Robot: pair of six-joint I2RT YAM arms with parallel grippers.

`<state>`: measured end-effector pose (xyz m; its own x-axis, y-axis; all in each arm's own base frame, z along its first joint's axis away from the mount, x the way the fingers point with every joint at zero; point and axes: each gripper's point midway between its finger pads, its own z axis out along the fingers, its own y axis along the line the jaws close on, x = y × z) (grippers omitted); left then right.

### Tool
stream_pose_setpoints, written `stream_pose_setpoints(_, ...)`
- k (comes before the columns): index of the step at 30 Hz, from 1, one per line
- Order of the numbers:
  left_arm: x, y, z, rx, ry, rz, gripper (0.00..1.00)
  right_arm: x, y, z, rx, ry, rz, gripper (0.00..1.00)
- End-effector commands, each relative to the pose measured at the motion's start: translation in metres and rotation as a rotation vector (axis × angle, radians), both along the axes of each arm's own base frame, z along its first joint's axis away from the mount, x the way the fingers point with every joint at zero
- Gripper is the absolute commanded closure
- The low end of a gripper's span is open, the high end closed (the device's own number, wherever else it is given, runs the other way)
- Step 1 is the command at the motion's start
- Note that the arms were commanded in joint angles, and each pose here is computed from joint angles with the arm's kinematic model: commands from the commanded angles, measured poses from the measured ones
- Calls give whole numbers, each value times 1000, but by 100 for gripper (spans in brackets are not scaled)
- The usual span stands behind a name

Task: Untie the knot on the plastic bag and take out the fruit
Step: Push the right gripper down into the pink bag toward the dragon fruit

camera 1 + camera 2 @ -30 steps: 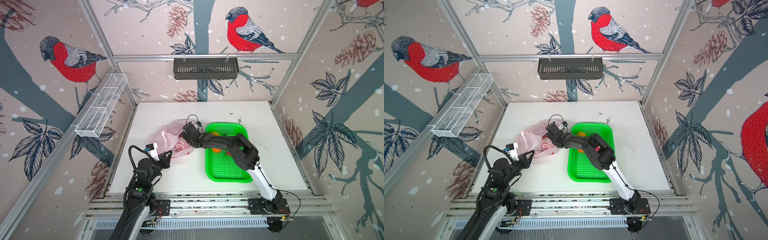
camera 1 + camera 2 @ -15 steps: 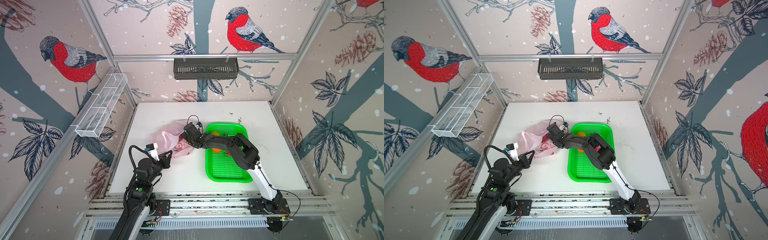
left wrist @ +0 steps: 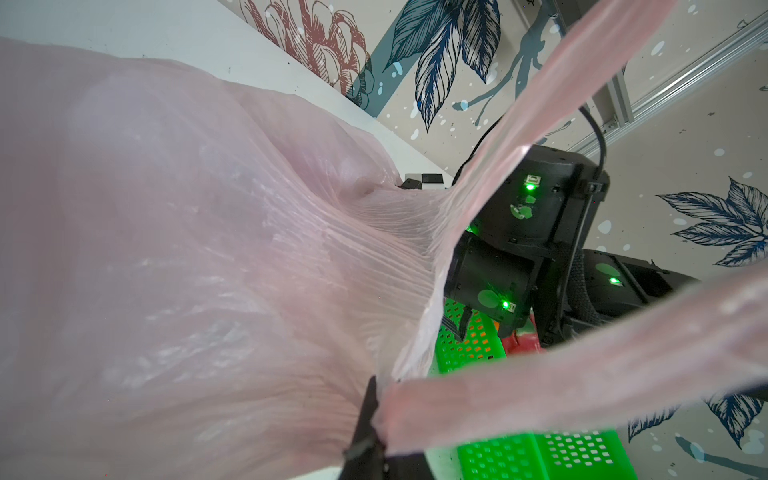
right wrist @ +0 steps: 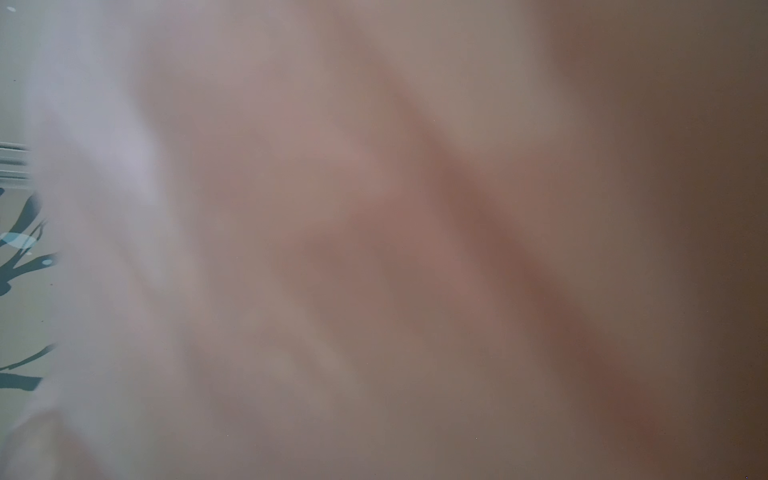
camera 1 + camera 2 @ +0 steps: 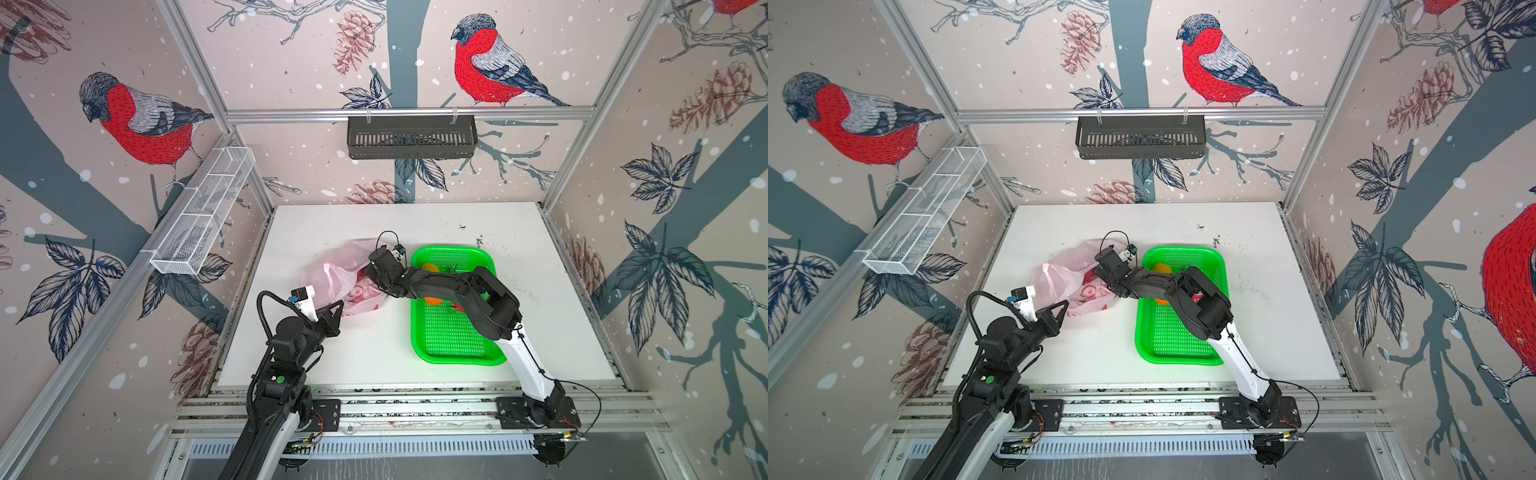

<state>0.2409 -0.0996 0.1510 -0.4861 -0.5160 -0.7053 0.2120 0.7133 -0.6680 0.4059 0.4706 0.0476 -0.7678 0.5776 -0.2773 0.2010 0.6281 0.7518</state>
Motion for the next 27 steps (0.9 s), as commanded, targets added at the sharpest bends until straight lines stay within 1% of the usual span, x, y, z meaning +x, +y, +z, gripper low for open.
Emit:
stream_pose_setpoints(1,2,1,8,10,-36,6,100,-3,4,13,15,-25,19,95)
stream_pose_setpoints(8,1,3,8,10,-42,14,100,-16,1,22,-1,-33,40,94)
stream_pose_setpoints(12,1,3,11,4,-52,15,100,-21,-2,34,-27,-56,37,88)
stream_pose_setpoints(14,0,3,14,0,-60,15,100,-25,-2,40,-50,-70,42,84)
stream_pose_setpoints(15,0,2,14,-3,-62,12,100,-26,-1,44,-61,-78,45,80)
stream_pose_setpoints(18,-1,1,17,-10,-68,6,100,-32,4,48,-86,-84,65,66)
stream_pose_setpoints(22,-3,0,18,-22,-72,0,100,-38,14,49,-90,-80,92,46)
stream_pose_setpoints(27,-5,-1,19,-34,-76,-6,100,-40,23,49,-94,-78,115,25)
